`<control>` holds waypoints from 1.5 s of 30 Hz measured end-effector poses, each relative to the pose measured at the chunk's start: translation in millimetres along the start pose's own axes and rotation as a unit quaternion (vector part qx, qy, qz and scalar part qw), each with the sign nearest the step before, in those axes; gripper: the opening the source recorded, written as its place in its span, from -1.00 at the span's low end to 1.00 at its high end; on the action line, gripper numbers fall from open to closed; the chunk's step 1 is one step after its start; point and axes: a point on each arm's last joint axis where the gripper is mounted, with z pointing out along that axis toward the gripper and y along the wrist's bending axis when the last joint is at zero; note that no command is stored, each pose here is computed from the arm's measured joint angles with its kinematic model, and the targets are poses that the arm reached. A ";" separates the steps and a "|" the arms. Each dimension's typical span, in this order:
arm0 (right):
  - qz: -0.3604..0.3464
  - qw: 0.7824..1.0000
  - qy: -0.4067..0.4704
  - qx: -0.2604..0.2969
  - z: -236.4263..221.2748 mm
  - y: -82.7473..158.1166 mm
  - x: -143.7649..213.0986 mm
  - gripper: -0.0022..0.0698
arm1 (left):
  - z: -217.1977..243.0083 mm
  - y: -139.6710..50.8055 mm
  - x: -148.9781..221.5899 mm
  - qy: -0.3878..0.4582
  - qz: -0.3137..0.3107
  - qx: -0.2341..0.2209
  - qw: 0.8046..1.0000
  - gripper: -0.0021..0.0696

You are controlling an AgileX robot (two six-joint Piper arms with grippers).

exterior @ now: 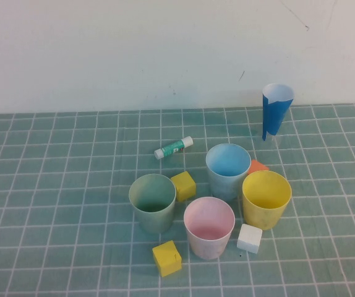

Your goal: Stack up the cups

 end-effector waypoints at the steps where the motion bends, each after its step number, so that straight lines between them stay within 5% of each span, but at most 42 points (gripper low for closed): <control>1: 0.000 1.000 0.000 0.000 0.0 0.0 0.0 -0.95 | 0.0 0.0 0.0 0.000 0.000 0.000 1.000 -0.95; 19: 0.000 1.000 0.000 0.000 0.0 0.0 0.0 -0.95 | 0.1 2.6 0.2 -0.001 0.036 -0.015 0.999 -0.95; 22: 0.000 1.000 0.000 0.000 0.0 0.0 0.0 -0.95 | 1.0 -1.4 -3.4 -0.031 -0.087 0.010 0.996 -0.95; 24: 0.000 1.000 0.000 0.000 0.0 0.0 0.0 -0.95 | 0.1 -5.2 -11.2 -0.066 -0.274 0.049 0.958 -0.95; 26: 0.000 1.000 0.000 0.000 0.0 0.0 0.0 -0.95 | -1.7 -5.4 -19.5 -0.098 -0.438 0.082 0.890 -0.95; 27: -0.001 1.000 0.000 0.000 0.0 0.0 0.0 -0.95 | -2.6 -3.9 -23.1 -0.115 -0.486 0.090 0.862 -0.95; 29: -0.001 1.000 0.000 0.000 0.0 0.0 0.0 -0.95 | -4.3 0.2 -28.6 -0.150 -0.514 0.090 0.840 -0.95; 33: -0.001 1.000 0.000 0.000 0.0 0.0 0.0 -0.95 | -7.3 7.3 -35.1 -0.206 -0.483 0.070 0.848 -0.95; 42: -0.001 1.000 0.000 0.000 0.0 0.0 0.0 -0.95 | -6.5 6.1 -33.4 -0.191 -0.516 0.078 0.831 -0.95; 45: -0.001 1.000 0.000 0.000 0.0 0.0 0.0 -0.95 | -8.1 4.2 -37.0 -0.192 -0.462 0.076 0.863 -0.95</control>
